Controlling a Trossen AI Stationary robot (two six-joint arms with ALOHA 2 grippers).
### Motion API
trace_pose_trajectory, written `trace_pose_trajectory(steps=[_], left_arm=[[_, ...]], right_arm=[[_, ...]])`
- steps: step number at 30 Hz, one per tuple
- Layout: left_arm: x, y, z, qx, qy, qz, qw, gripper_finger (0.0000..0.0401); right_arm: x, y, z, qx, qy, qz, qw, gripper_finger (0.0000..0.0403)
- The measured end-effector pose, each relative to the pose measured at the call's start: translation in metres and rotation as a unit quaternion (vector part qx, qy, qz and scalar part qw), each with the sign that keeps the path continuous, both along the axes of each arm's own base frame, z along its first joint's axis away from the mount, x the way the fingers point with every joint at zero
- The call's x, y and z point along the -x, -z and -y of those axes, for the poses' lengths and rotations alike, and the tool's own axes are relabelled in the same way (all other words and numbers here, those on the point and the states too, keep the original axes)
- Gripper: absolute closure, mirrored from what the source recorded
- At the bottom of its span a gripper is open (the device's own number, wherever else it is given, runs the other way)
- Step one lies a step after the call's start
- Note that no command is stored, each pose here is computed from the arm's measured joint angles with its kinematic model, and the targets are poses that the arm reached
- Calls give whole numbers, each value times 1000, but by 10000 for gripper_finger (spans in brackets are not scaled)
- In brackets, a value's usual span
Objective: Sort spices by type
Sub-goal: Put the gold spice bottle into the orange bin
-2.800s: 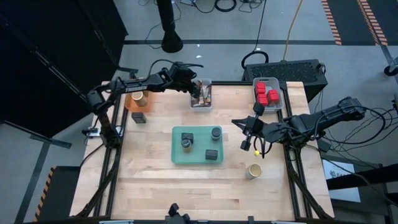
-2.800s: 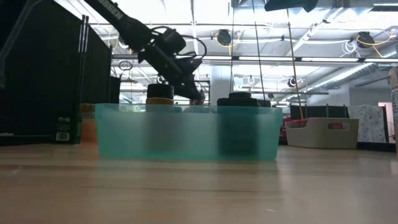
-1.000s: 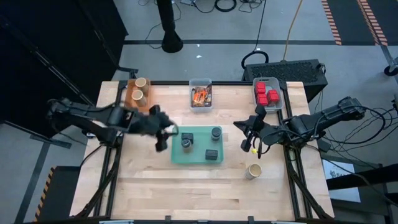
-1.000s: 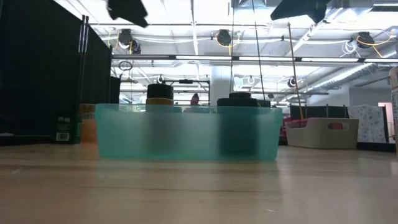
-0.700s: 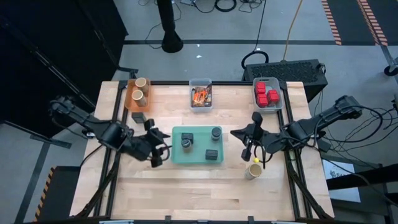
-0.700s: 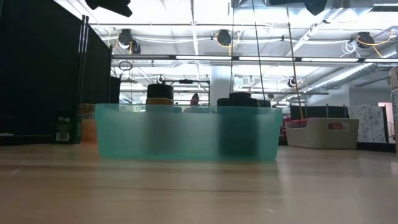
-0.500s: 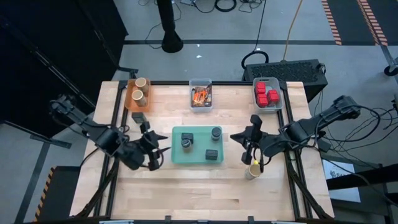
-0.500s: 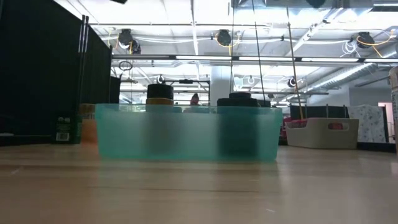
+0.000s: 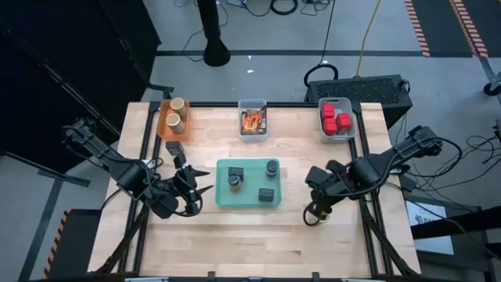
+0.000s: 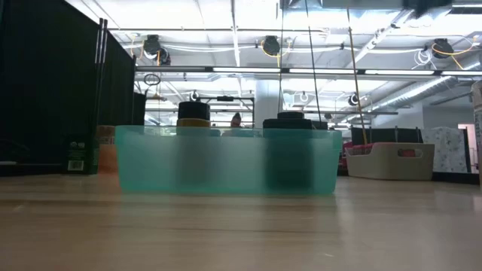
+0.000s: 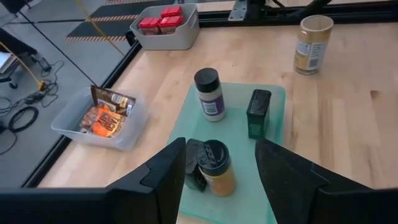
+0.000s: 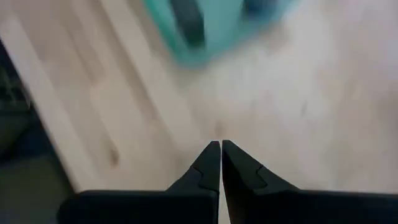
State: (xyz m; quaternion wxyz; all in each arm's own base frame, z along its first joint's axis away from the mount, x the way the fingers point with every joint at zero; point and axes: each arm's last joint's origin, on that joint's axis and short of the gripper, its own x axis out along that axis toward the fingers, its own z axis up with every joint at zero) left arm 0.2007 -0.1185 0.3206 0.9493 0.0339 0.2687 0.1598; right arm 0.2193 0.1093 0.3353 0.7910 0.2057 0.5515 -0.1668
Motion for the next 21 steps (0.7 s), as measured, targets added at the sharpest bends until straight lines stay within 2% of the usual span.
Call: trace_pose_trajectory(steps=[5,10,12,16,21], left_arm=[[0,0,0,-5,-6,3,1000,207],[0,0,-1,-11,-5,3,1000,207],[0,0,-1,-18,-1,0,1000,207],[0,-1,-1,-20,-2,1,1000,207],[0,-1,-1,-28,-6,3,1000,207]], right_arm=[[8,3,-8,-64,-25,-64,996,403],[14,3,-19,-43,-144,-64,987,403],[15,4,-22,-30,-172,-62,983,400],[14,8,-28,-9,-168,-62,984,371],[7,19,-34,-10,-126,-92,988,293]])
